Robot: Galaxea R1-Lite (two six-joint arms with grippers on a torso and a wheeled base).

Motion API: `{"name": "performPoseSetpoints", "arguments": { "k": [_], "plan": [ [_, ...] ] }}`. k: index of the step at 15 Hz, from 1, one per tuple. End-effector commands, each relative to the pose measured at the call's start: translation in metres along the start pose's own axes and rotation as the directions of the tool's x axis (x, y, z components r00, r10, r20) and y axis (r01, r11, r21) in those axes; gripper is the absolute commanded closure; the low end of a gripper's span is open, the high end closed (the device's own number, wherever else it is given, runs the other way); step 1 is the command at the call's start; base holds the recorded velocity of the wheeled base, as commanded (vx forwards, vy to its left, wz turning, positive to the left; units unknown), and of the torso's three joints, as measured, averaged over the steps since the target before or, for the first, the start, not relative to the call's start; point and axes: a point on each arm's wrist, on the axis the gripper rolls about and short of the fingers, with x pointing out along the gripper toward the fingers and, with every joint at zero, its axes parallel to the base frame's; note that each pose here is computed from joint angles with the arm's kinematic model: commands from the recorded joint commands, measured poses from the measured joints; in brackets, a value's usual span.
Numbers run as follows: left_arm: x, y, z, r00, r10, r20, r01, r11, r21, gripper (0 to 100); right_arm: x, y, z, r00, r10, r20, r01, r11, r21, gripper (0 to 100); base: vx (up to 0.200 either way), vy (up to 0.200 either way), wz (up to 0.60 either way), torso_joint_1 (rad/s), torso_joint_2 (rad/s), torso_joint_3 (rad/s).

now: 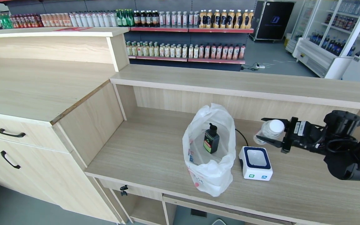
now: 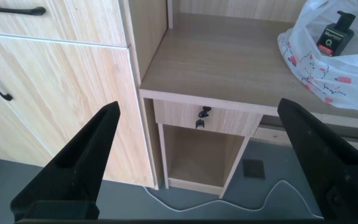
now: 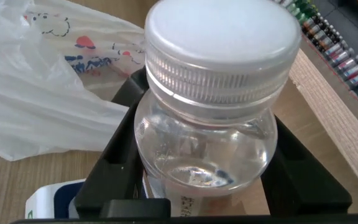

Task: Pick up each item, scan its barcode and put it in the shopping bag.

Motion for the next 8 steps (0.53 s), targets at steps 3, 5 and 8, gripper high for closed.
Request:
{"name": "performPoseSetpoints", "arguments": {
  "k": [3, 5, 8],
  "plan": [
    [0.000, 0.000, 0.000, 1.000, -0.002, -0.002, 0.002, 1.000, 0.000, 0, -0.012, -0.002, 0.009, 0.999, 0.035, -0.019, -0.035, 0.999, -0.033, 100, 0.000, 0.000, 0.00, 0.000, 0.00, 0.000],
    [0.000, 0.000, 0.000, 1.000, 0.000, -0.002, 0.000, 1.000, 0.000, 0, -0.013, -0.004, 0.012, 0.999, 0.037, -0.017, -0.038, 0.998, -0.050, 100, 0.000, 0.000, 0.00, 0.000, 0.00, 0.000],
    [0.000, 0.000, 0.000, 1.000, -0.002, -0.002, 0.002, 1.000, 0.000, 0, -0.015, -0.001, 0.017, 0.999, 0.039, -0.020, -0.040, 0.998, -0.045, 100, 0.000, 0.000, 0.00, 0.000, 0.00, 0.000]
  ]
}}
